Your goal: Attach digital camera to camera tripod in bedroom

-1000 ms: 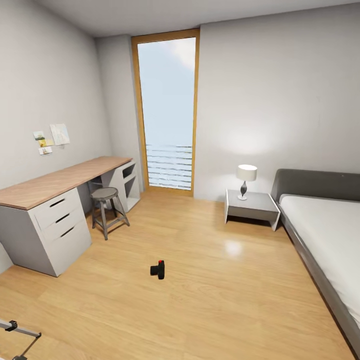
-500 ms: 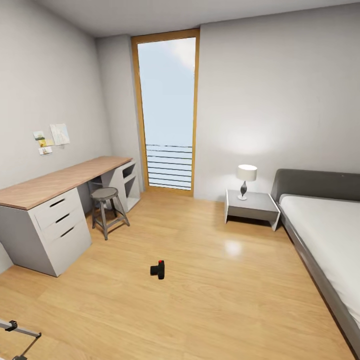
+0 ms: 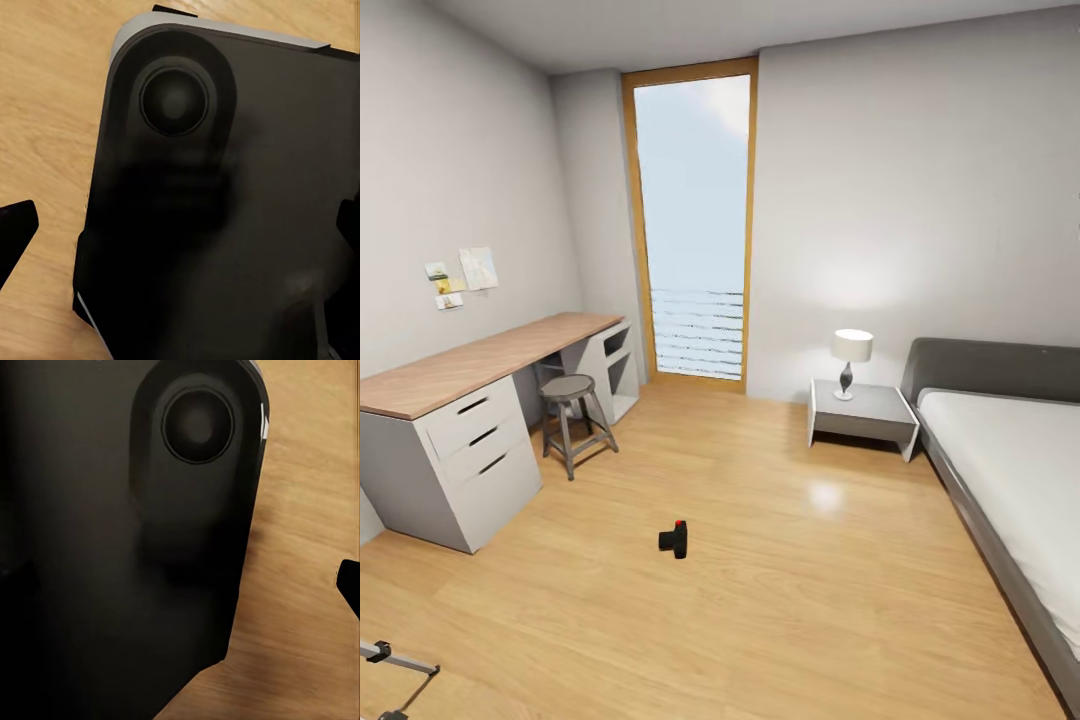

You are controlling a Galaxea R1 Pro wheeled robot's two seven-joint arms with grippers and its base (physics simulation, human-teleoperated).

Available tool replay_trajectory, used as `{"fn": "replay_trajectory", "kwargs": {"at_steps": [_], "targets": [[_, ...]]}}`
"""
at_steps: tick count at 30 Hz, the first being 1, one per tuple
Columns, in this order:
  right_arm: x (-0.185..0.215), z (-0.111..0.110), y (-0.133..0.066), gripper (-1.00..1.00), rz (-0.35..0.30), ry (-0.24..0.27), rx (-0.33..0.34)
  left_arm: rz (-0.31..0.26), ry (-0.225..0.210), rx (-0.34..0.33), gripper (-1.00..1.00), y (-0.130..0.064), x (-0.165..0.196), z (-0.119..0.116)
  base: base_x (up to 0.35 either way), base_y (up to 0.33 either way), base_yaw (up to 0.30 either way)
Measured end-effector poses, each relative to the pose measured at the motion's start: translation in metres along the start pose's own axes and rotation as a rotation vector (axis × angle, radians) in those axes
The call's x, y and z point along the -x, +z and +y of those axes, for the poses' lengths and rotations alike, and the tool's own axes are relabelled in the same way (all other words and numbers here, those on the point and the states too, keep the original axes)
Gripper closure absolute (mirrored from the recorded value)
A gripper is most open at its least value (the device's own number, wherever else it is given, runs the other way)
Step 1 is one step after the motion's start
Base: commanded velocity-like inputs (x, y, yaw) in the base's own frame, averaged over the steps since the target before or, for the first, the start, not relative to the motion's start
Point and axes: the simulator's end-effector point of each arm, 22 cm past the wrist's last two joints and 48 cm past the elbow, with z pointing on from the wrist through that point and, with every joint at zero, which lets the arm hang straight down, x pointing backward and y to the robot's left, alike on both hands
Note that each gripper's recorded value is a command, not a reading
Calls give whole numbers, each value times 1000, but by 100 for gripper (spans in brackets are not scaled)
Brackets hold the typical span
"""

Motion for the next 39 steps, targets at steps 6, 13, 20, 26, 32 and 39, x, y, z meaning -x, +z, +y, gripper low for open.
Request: {"fn": "replay_trajectory", "kwargs": {"at_steps": [6, 13, 20, 26, 32, 39], "targets": [[0, -1, 0, -100, 0, 0, -2, 0, 1, 0, -100, 0, 0, 0, 0, -234, 0], [0, -1, 0, -100, 0, 0, -3, 0, 2, 0, -100, 0, 0, 0, 1, -267, 0], [0, -1, 0, -100, -1, 0, -3, 0, 2, 1, -100, 0, 0, 1, 91, -267, 0], [0, -1, 0, -100, -1, 0, -3, 1, 3, 1, -100, 0, 0, 1, 182, -245, 0], [0, 5, 0, -100, 0, 3, 1, 7, 1, 1, -100, 0, -1, 1, 245, -189, 0], [0, 8, 0, -100, 1, 2, 5, 10, 1, 2, -100, 0, -2, 1, 283, -151, 0]]}}
